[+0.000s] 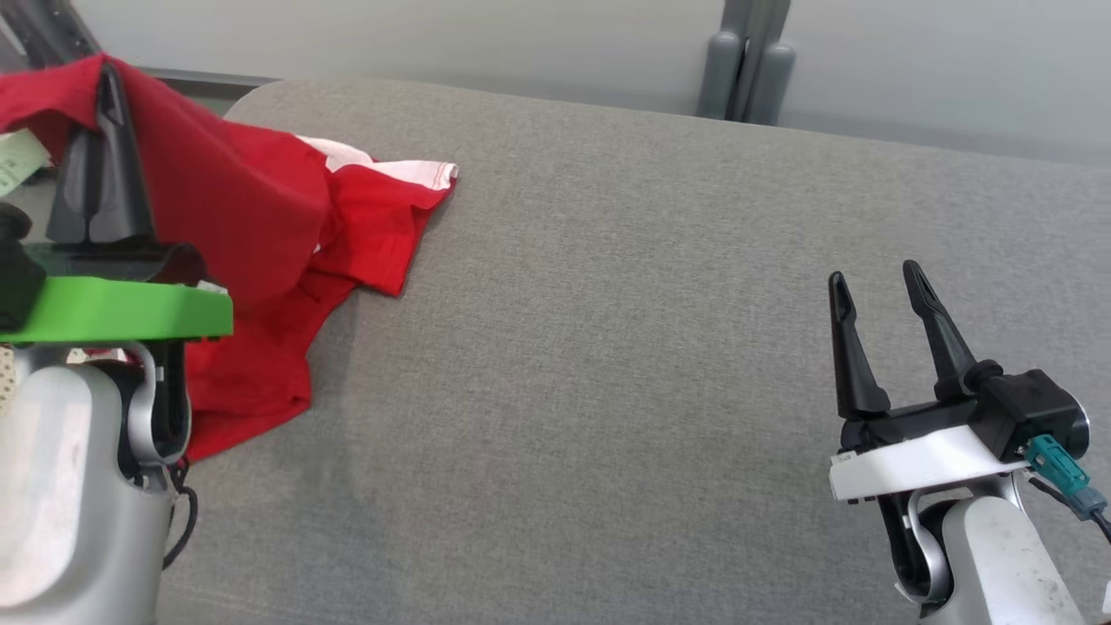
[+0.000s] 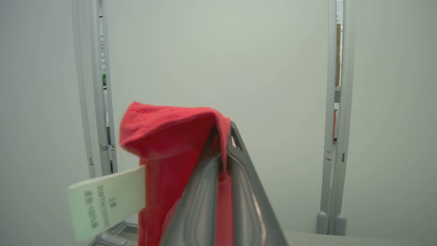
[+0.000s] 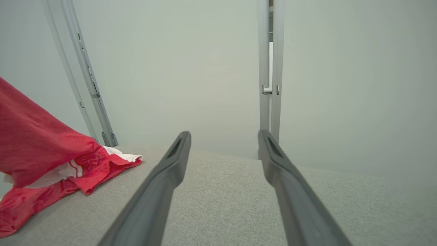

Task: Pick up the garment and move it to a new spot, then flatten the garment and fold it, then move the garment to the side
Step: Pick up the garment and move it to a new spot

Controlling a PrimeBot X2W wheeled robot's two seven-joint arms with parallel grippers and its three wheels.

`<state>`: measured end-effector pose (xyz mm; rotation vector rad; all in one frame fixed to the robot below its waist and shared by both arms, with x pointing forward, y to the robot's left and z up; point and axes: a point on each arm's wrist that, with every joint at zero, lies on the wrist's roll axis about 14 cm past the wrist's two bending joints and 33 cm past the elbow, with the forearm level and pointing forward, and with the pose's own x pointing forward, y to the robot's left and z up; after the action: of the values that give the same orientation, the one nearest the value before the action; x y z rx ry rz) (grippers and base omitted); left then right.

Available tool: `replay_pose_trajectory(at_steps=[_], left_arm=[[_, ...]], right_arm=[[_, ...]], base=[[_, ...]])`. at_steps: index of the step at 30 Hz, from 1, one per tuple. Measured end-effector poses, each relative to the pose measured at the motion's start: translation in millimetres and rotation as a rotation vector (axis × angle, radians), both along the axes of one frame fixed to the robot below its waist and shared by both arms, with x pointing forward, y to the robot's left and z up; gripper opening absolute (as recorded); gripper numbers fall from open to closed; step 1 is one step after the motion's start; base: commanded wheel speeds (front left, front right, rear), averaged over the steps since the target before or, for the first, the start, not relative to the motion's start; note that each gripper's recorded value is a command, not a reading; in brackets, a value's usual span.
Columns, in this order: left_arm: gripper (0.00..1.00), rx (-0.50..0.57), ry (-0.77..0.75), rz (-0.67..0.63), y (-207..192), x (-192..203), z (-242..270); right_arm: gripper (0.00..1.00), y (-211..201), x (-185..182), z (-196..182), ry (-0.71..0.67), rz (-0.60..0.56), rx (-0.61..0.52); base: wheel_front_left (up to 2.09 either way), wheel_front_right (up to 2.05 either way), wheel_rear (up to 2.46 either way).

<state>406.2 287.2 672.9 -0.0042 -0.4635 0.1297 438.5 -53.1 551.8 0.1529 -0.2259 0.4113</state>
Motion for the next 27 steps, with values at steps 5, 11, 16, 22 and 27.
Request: replay_pose_trajectory(at_steps=[5, 11, 16, 22, 27], left_arm=[[0.0, -0.011, -0.061, -0.104, -39, 3, 21], [0.0, -0.029, -0.085, -0.287, -104, 20, 36], [0.0, -0.038, -0.07, -0.51, -182, 35, 39], [0.0, -0.086, -0.022, -0.733, -272, 45, 27], [0.0, -0.102, 0.024, -0.868, -333, 51, 12]], right_arm=[[1.0, -19, -6, 7, -0.01, -0.048, 0.016], [1.0, -49, -11, 15, -0.023, -0.125, 0.04], [1.0, -73, -17, 18, -0.027, -0.189, 0.049], [1.0, -116, -28, 18, -0.023, -0.306, 0.049], [1.0, -150, -43, 13, -0.007, -0.403, 0.05]], base=[[0.0, 0.0, 0.0], [0.0, 0.0, 0.0], [0.0, 0.0, 0.0], [0.0, 0.0, 0.0], [0.0, 0.0, 0.0]])
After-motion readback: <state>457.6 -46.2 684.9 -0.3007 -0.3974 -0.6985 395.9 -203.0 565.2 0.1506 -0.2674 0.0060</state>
